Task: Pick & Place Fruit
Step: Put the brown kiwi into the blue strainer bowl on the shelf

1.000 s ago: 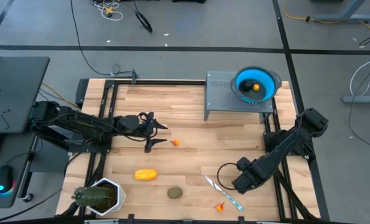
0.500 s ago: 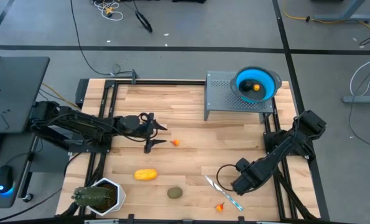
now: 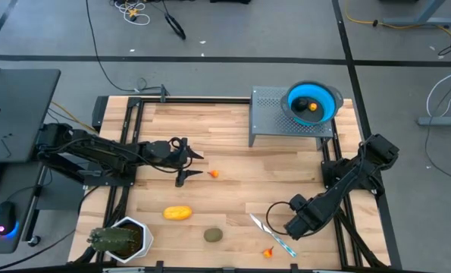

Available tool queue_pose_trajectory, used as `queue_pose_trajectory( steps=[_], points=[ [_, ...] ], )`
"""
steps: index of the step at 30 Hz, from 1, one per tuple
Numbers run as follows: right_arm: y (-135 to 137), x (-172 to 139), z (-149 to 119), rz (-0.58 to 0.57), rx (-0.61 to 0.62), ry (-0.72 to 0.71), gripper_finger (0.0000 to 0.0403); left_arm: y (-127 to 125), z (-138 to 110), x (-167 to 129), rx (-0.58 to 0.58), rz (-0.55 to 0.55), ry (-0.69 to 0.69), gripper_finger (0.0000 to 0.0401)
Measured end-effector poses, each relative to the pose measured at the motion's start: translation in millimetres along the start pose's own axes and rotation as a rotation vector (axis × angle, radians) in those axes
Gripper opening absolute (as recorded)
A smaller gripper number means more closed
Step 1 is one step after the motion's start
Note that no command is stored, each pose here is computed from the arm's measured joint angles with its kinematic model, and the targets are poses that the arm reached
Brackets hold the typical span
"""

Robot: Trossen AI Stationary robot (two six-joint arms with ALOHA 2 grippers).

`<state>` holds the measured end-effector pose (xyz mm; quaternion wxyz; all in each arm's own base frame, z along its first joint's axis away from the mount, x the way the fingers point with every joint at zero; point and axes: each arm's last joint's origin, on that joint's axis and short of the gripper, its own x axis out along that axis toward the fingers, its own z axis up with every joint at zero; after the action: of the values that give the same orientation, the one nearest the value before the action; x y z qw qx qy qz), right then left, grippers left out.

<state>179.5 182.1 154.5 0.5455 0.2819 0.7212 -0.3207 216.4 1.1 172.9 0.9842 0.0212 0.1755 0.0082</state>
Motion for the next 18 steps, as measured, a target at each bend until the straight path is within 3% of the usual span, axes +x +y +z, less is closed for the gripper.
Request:
queue_pose_trajectory(
  steps=[4, 8, 12, 18],
  points=[
    [-0.1, -5.1, 2.7, 0.008, -0.009, 0.001, 0.0226, 0.1, 0.1, 0.0, 0.001, 0.001, -0.001, 0.0265],
    [-1.0, -32.9, 10.0, 0.045, -0.064, -0.063, 0.0226, 0.2, 0.2, 0.0, 0.001, 0.003, -0.003, 0.0265],
    [-13.1, -68.5, 23.1, -0.003, -0.088, -0.252, 0.0226, 0.1, 0.2, 0.0, 0.001, 0.002, -0.002, 0.0265],
    [-44.3, -122.6, 52.1, -0.117, 0.001, -0.574, 0.0226, 0.1, 0.1, 0.0, -0.007, 0.001, -0.001, 0.0265]
  ],
)
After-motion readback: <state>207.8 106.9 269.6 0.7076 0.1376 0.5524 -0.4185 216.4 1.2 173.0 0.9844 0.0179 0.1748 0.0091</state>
